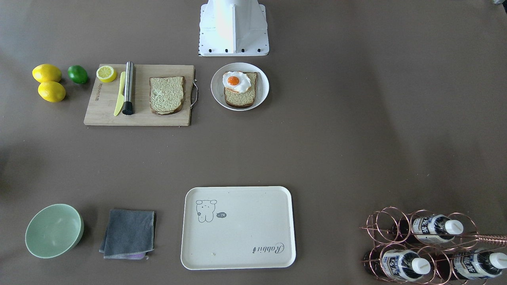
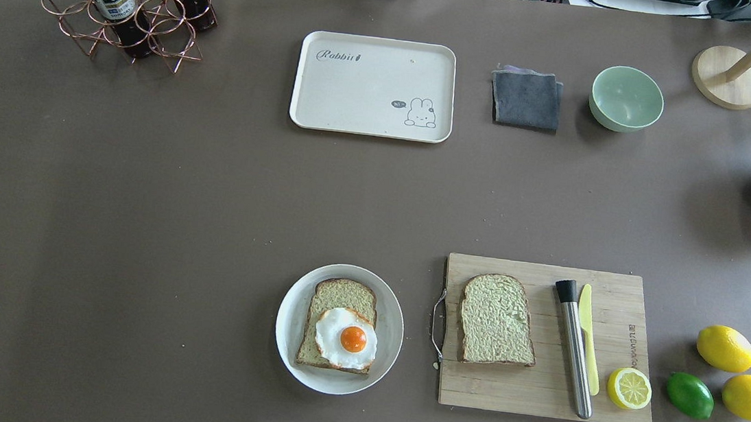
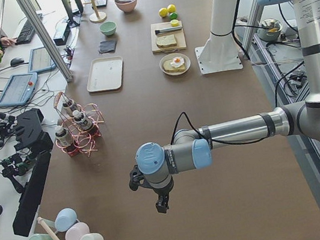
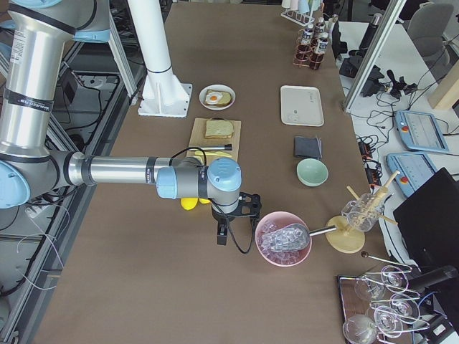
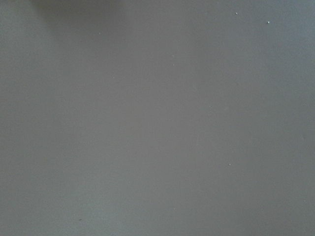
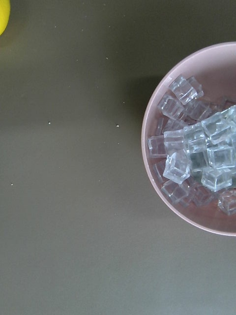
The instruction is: Make sandwich and place on tray
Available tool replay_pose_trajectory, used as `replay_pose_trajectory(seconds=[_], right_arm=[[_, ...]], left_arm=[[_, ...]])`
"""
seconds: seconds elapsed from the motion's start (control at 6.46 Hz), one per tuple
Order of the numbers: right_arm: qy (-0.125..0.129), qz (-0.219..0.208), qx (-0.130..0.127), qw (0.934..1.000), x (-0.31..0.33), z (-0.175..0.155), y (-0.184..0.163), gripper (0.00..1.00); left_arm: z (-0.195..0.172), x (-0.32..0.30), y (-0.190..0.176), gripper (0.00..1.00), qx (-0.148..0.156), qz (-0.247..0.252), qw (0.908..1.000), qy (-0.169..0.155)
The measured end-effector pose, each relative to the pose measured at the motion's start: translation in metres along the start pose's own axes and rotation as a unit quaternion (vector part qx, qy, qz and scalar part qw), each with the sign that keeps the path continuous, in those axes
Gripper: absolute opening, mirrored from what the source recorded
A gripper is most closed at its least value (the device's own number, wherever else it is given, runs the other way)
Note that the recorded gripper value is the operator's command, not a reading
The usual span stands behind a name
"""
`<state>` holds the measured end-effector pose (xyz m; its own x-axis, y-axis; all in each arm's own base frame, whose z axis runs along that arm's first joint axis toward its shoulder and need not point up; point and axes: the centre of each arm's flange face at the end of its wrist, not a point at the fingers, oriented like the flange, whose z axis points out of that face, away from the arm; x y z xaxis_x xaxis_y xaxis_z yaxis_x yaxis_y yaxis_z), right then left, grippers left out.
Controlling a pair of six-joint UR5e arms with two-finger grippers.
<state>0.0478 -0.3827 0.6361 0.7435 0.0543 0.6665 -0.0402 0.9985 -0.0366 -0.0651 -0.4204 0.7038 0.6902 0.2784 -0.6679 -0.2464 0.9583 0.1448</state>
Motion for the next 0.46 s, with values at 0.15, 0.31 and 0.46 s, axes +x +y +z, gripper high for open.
replay_pose_trajectory(seconds=[0.15,0.31,0.46], right_arm=[[0.012,0.002,-0.001,0.9999,0.0031,0.0007,0.0009,1.0],[0.025,0.004,-0.001,0.9997,0.0069,0.0017,0.0024,1.0],[0.031,0.004,-0.001,0.9995,0.0087,0.0022,0.0034,1.0]], left_arm=[[-0.0001,0.0001,-0.0001,0.98,0.0,0.0,1.0,0.0],[-0.0004,0.0003,-0.0002,0.98,0.0,0.0,1.0,0.0],[-0.0006,0.0005,-0.0003,0.98,0.001,0.001,1.0,0.0]])
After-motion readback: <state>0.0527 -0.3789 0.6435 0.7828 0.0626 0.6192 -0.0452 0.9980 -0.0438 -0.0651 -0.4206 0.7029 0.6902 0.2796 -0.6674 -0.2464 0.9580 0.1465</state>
